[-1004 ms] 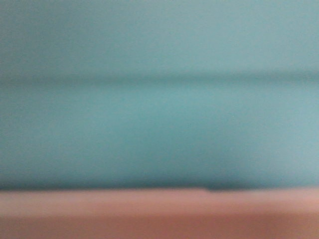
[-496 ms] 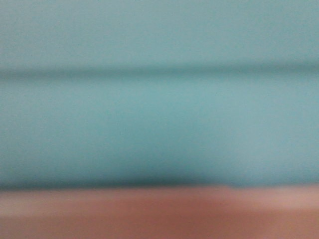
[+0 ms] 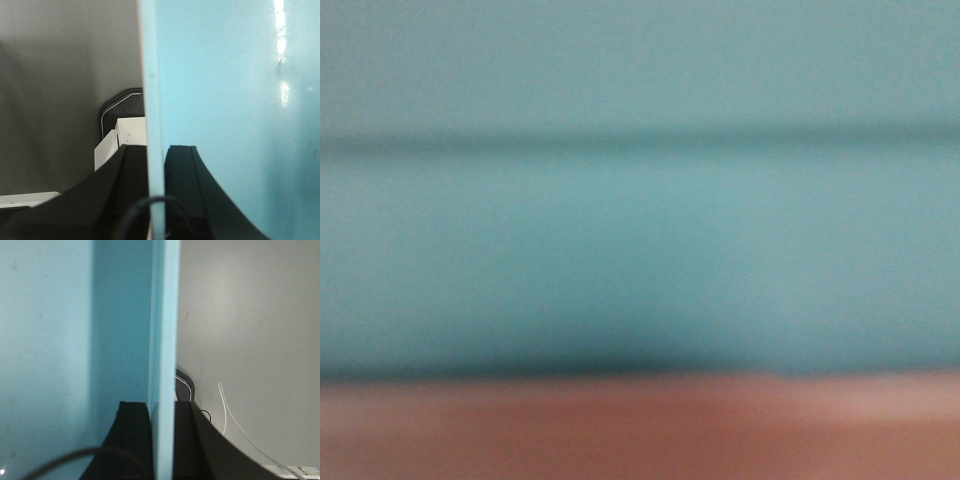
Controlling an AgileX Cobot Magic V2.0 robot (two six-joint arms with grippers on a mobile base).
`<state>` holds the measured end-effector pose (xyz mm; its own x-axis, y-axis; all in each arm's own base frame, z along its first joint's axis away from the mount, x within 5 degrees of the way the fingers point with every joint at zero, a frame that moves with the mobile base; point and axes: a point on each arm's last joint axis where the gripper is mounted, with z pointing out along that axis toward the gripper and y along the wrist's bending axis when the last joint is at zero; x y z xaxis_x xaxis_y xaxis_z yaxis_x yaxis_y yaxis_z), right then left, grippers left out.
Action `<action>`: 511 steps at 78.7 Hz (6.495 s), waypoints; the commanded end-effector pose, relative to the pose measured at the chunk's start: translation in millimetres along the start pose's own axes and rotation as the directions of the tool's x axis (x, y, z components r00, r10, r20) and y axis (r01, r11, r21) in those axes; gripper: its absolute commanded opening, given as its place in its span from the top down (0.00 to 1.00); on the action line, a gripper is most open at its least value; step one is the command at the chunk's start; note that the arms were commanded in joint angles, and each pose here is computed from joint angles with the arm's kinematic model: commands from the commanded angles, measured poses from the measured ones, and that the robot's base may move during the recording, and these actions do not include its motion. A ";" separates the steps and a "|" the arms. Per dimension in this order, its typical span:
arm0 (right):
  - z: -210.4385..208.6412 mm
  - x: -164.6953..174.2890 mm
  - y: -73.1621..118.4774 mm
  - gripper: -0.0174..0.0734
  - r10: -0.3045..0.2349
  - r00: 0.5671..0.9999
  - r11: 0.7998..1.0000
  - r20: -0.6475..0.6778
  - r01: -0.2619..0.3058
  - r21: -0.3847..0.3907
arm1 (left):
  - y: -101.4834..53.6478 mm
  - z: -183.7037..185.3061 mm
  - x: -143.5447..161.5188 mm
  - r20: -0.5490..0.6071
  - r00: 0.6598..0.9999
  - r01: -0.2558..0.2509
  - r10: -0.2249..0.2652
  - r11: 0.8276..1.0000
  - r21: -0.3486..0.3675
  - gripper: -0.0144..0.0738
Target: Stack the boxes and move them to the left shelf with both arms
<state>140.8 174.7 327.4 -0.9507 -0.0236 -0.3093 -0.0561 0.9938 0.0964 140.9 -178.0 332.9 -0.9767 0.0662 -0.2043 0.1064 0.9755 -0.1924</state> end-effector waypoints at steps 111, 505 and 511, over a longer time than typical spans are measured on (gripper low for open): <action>-17.5 -1.1 0.7 0.73 0.007 1.000 0.998 0.028 -0.005 -0.063 | -2.9 -18.8 8.7 -0.034 0.999 0.000 0.002 0.998 0.065 0.84; -17.7 -1.2 -1.3 0.73 0.005 1.000 0.999 0.029 -0.003 -0.046 | 7.6 -17.8 -6.1 0.114 0.992 -0.048 0.056 0.997 -0.068 0.84; -17.7 -1.5 -1.4 0.73 0.004 0.999 0.999 0.032 -0.002 -0.044 | 7.6 -17.8 -6.1 0.114 0.992 -0.048 0.056 0.997 -0.068 0.84</action>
<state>139.0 176.4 326.5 -0.9575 -0.0125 -0.2880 -0.0468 0.9926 0.1123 147.9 -174.0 333.8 -0.9533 0.0958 -0.2866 0.1350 0.9835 -0.1203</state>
